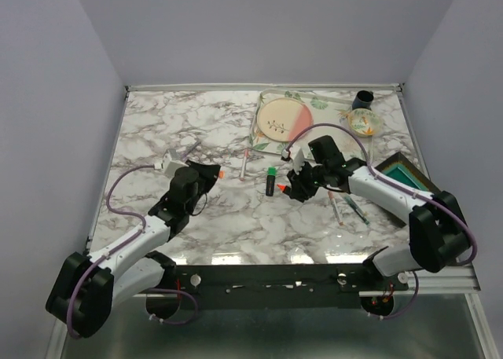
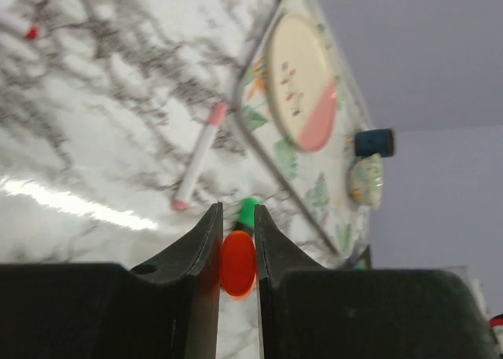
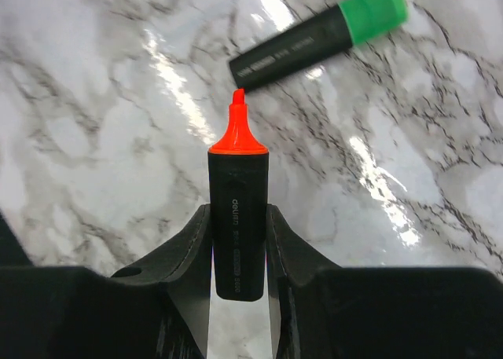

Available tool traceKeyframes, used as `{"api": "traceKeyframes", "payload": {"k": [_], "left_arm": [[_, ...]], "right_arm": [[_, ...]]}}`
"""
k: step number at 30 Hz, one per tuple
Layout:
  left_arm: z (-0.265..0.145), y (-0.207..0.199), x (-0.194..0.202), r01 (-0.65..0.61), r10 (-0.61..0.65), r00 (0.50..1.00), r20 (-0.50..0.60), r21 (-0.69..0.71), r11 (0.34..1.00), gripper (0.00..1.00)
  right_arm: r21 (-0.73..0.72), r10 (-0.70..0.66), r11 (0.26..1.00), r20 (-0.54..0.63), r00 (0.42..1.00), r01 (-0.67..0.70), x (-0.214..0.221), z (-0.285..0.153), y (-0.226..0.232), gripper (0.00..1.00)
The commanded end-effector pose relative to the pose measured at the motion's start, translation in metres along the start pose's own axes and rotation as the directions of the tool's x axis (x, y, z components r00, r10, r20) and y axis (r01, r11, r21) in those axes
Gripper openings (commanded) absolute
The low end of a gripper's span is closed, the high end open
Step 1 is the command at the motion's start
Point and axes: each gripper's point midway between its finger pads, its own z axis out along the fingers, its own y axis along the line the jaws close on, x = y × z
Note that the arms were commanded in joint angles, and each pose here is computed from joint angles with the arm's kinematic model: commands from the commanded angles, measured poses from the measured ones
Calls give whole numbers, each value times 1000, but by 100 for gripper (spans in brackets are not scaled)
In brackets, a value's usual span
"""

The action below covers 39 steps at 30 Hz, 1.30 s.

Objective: Open the pen caps

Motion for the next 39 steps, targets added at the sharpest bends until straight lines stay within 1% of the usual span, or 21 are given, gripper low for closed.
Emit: {"api": "traceKeyframes", "payload": {"k": [1,5,7,11,12,14,15,17,18,21,24,27,29,30,32,33,34,35,36,38,39], "left_arm": [[-7,87,30,-132,113,988,-109,-178,975,0],[-11,116,45,-157,125,979,-158,-213,964,0],[-12,131,51,-180,136,974,-182,-248,952,3],[-15,149,55,-198,145,970,-195,-288,937,12],[-16,154,55,-202,148,970,-195,-299,933,18],[-18,157,55,-205,148,969,-197,-308,929,24],[-19,160,55,-206,150,970,-193,-316,926,33],[-20,160,53,-202,149,971,-185,-316,927,40],[-21,162,52,-200,148,972,-182,-321,926,48],[-24,162,50,-193,143,975,-172,-321,927,57],[-28,157,47,-185,141,977,-162,-301,935,65],[-32,142,43,-197,158,974,-164,-257,946,76],[-37,129,38,-211,178,971,-161,-213,954,80],[-38,120,36,-212,183,970,-162,-188,959,86],[-44,104,30,-231,211,965,-153,-132,964,90],[-46,95,27,-233,216,965,-147,-107,967,94],[-50,83,21,-227,217,968,-130,-71,971,96],[-54,85,21,-254,242,960,-143,-75,964,97],[-56,77,18,-258,248,959,-136,-58,964,99],[-63,74,14,-277,268,954,-134,-52,960,99],[-66,69,10,-286,278,952,-125,-45,957,99]], "right_arm": [[215,40,977,-122,992,-13,18,7,-45,1],[265,70,964,-179,981,-21,30,13,-58,1],[284,81,958,-191,978,-24,34,14,-62,1],[292,100,956,-230,968,-30,44,19,-66,10],[290,103,956,-236,966,-31,45,21,-66,12],[273,111,961,-253,961,-39,49,23,-63,19],[269,116,962,-260,959,-44,51,25,-63,21],[258,118,965,-262,958,-48,51,26,-61,26],[254,119,966,-265,957,-50,52,27,-61,27],[247,119,968,-259,959,-53,50,26,-59,39],[236,108,970,-240,965,-50,43,23,-57,48],[212,84,976,-183,980,-44,27,16,-51,57],[186,61,982,-126,990,-37,10,10,-44,64],[135,62,990,-96,993,-49,3,11,-34,69],[60,74,996,-58,996,-70,-9,12,-21,72],[-6,107,994,-25,994,-107,-20,13,-9,73],[-31,129,991,-19,992,-129,-25,16,-5,73],[-42,154,987,-16,988,-155,-30,19,-3,73],[-14,227,974,-28,973,-228,-35,28,-6,73],[34,273,962,-24,962,-272,-41,38,-12,73],[113,352,931,-36,935,-346,-37,48,-18,73]]}}
